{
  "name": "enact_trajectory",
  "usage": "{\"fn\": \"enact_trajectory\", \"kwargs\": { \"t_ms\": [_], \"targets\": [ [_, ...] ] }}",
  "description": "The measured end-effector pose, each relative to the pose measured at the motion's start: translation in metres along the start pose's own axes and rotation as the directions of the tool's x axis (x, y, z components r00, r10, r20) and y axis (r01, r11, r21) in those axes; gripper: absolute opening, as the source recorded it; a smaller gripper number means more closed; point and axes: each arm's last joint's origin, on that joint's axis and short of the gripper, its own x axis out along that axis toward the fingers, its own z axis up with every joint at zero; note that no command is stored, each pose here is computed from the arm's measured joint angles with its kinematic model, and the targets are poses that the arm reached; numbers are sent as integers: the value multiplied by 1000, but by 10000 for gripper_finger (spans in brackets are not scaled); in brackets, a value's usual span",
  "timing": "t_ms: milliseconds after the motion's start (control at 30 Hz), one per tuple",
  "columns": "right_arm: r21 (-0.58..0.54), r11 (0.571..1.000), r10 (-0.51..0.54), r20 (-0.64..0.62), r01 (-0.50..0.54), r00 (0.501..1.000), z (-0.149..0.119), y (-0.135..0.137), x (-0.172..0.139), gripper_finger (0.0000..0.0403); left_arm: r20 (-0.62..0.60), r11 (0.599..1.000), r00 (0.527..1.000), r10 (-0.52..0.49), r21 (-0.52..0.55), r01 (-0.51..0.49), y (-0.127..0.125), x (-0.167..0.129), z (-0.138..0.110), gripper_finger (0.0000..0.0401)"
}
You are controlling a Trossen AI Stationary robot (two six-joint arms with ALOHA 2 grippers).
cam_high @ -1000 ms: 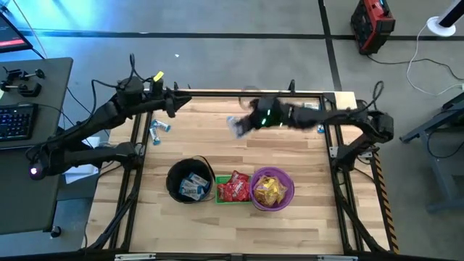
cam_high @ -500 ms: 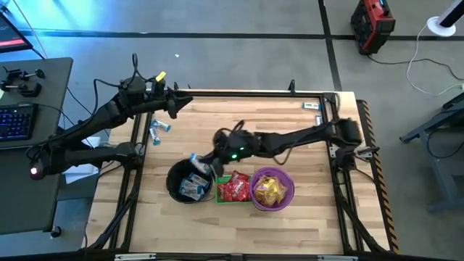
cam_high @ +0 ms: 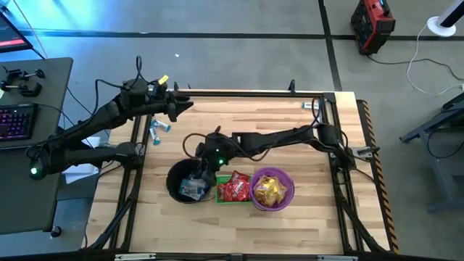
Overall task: Sort candy by brand, put in halloween buckets
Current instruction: Put the white chocolate into the black bucket
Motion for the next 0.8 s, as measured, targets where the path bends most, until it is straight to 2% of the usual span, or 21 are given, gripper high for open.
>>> {"fn": "enact_trajectory", "kwargs": {
  "t_ms": [200, 233, 300, 367, 433, 567, 633, 700, 800],
  "targets": [
    [-83, 997, -4, -41, 1, 999, 3, -1, -10, 192, -47, 999, 999, 24, -41, -26, 2, 0, -5, 205],
    [-96, 995, -13, -49, 8, 999, 5, 0, -16, 203, -85, 996, 995, 54, -67, -60, 4, -1, -7, 205],
    [-115, 993, -48, -65, 41, 997, 11, 1, -36, 213, -228, 971, 954, 196, -93, -222, 9, -3, -15, 203],
    [-150, 984, -111, -62, 101, 992, 17, 1, -56, 215, -410, 913, 841, 354, -42, -405, 18, -2, -30, 202],
    [-188, 967, -188, -75, 171, 979, 18, -1, -76, 215, -531, 858, 719, 448, 29, -513, 26, 5, -43, 201],
    [-202, 940, -296, -89, 274, 951, 20, -9, -114, 215, -683, 783, 511, 521, 144, -605, 41, 23, -67, 201],
    [-186, 930, -335, -65, 318, 940, 22, -14, -132, 215, -719, 732, 407, 564, 206, -649, 53, 36, -84, 199],
    [-152, 924, -362, -58, 350, 931, 20, -21, -143, 215, -725, 686, 336, 601, 253, -682, 65, 47, -97, 196],
    [-106, 924, -373, -55, 366, 926, 15, -26, -152, 215, -720, 629, 278, 636, 274, -728, 83, 62, -111, 191]
  ]
}}
